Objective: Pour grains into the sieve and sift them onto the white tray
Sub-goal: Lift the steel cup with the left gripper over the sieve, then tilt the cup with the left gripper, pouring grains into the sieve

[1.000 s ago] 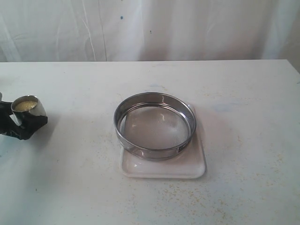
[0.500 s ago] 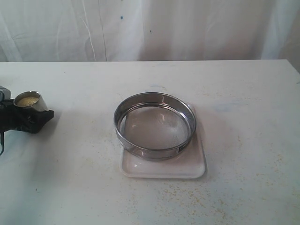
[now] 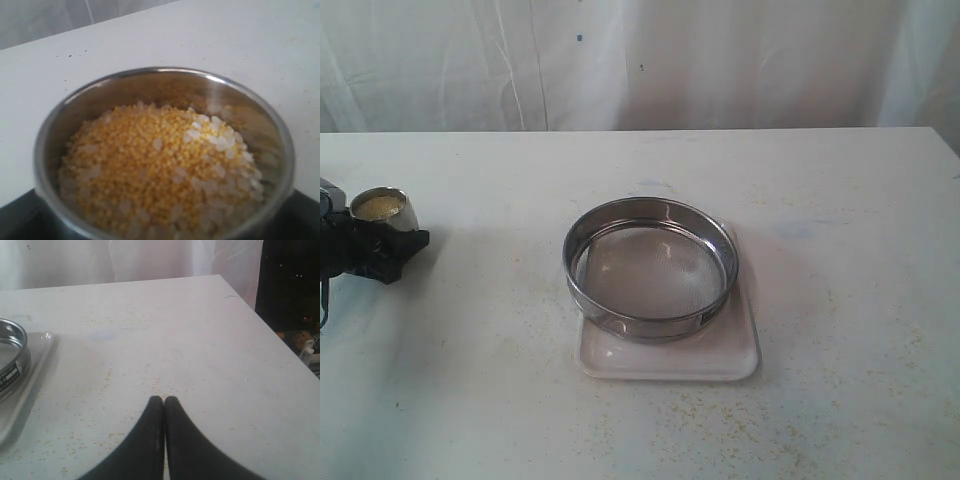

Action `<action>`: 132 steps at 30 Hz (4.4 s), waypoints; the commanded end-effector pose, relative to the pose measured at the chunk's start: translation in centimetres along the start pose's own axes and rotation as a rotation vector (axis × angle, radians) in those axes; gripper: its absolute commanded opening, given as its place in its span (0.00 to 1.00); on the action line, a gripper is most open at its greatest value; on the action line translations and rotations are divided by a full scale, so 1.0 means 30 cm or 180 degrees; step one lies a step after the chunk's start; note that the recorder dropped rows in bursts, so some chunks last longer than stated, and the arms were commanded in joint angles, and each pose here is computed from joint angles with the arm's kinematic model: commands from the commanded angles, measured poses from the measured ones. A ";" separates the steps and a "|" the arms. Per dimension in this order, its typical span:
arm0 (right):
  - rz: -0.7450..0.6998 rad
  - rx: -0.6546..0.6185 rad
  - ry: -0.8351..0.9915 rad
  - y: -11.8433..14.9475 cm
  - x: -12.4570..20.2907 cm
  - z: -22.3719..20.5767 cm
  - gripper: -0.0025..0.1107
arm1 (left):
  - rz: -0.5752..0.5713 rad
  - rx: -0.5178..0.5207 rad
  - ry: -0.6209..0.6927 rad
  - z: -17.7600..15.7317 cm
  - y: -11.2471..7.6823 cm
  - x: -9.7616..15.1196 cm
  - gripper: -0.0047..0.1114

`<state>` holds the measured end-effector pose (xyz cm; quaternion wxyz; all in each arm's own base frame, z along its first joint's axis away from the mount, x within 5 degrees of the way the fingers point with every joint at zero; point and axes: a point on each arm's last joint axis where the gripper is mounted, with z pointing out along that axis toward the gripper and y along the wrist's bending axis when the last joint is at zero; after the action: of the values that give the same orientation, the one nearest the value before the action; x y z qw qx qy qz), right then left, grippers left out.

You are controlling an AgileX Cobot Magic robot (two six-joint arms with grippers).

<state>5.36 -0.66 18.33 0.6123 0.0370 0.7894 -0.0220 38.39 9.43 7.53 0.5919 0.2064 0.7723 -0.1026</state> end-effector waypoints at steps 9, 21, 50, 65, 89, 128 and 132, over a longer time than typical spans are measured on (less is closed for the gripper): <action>-0.0005 -0.0006 -0.0028 0.000 0.000 -0.001 0.02 | -0.0151 0.0216 -0.0028 0.026 -0.045 -0.030 0.04; -0.0005 -0.0006 -0.0028 0.000 0.000 -0.001 0.02 | -0.0060 0.0531 -0.0100 0.113 -0.178 -0.084 0.04; -0.0005 -0.0006 -0.0028 0.000 0.000 -0.001 0.02 | 0.0065 0.0973 -0.0628 0.127 -0.380 -0.408 0.04; -0.0005 -0.0006 -0.0028 0.000 0.000 -0.001 0.02 | 0.0947 0.0967 -0.0514 0.233 -0.669 -0.511 0.04; -0.0005 -0.0006 -0.0028 0.000 0.000 -0.001 0.02 | 0.2378 0.0874 0.0139 0.316 -0.737 -0.597 0.04; -0.0005 -0.0006 -0.0028 0.000 0.000 -0.001 0.02 | 0.4836 0.1021 0.0437 0.317 -0.832 -0.562 0.04; -0.0005 -0.0006 -0.0028 0.000 0.000 -0.001 0.02 | 0.5122 0.1107 0.0327 0.315 -0.875 -0.567 0.04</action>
<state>5.36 -0.66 18.33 0.6123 0.0370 0.7894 -0.0220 39.23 -20.13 18.15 0.4008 0.7771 0.4241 0.2359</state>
